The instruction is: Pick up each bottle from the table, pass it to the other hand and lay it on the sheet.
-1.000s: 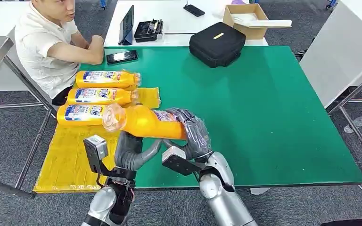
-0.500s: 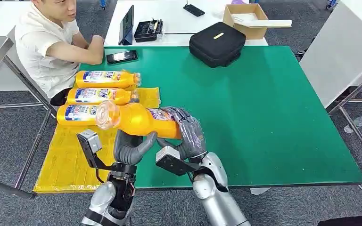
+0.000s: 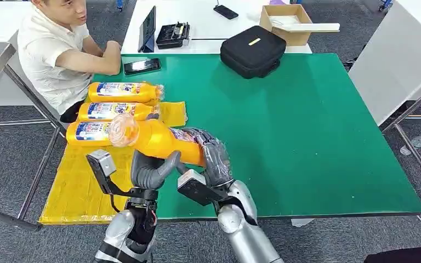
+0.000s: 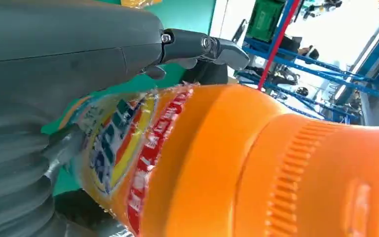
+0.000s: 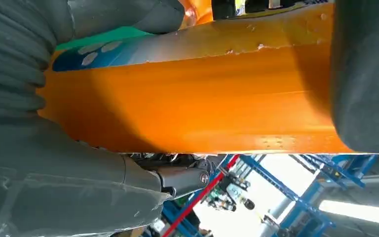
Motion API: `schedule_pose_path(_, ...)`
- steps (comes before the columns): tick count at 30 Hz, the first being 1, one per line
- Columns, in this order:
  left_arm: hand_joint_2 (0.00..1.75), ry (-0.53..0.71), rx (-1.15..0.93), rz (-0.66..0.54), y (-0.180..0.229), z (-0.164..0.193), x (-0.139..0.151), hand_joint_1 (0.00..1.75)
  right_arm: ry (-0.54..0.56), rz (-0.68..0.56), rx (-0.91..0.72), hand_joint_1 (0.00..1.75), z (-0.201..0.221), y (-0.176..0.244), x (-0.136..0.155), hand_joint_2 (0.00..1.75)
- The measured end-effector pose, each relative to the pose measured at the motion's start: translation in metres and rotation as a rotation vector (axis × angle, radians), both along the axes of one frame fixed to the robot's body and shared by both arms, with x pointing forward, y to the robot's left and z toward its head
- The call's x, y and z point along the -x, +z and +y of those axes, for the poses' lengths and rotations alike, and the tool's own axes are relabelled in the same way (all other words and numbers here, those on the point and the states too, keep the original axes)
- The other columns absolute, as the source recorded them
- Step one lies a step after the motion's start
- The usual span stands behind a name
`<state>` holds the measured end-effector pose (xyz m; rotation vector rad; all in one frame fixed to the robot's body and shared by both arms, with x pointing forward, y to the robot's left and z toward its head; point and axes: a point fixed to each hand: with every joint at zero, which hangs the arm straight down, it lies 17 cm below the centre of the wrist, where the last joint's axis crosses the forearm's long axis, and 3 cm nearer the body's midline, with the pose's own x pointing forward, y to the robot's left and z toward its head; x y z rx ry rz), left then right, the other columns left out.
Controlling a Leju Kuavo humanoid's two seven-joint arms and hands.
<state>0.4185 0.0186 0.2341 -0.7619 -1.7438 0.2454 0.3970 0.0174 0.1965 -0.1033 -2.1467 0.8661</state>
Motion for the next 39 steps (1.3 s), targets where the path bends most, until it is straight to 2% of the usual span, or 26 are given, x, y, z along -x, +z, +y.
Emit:
schedule_pose_path(21, 1.75, 0.029, -0.026, -0.030, 0.004, -0.001, 0.001, 0.00, 0.049, 0.057, -0.003, 1.75, 0.014, -0.018, 0.008, 1.75)
schedule_pose_path(22, 1.75, 0.032, -0.030, -0.032, 0.004, -0.001, 0.001, 0.31, 0.051, 0.058, -0.004, 1.75, 0.014, -0.018, 0.008, 1.75)
schedule_pose_path(23, 1.75, 0.034, -0.032, -0.034, 0.004, -0.001, 0.001, 1.75, 0.052, 0.059, -0.005, 1.75, 0.015, -0.018, 0.008, 1.75)
schedule_pose_path(24, 1.75, 0.036, -0.033, -0.036, 0.004, 0.000, 0.001, 1.75, 0.054, 0.059, -0.004, 0.63, 0.015, -0.018, 0.009, 1.75)
schedule_pose_path(25, 1.75, 0.037, -0.034, -0.038, 0.004, 0.000, 0.001, 1.75, 0.056, 0.059, -0.003, 0.16, 0.016, -0.018, 0.009, 1.75)
schedule_pose_path(26, 1.75, 0.036, -0.035, -0.039, 0.004, -0.001, 0.001, 1.75, 0.057, 0.059, -0.002, 0.00, 0.016, -0.019, 0.010, 1.75)
schedule_pose_path(39, 1.75, 0.068, -0.081, -0.062, 0.006, 0.004, -0.001, 1.75, 0.042, 0.103, -0.055, 0.00, 0.010, -0.020, 0.006, 1.75)
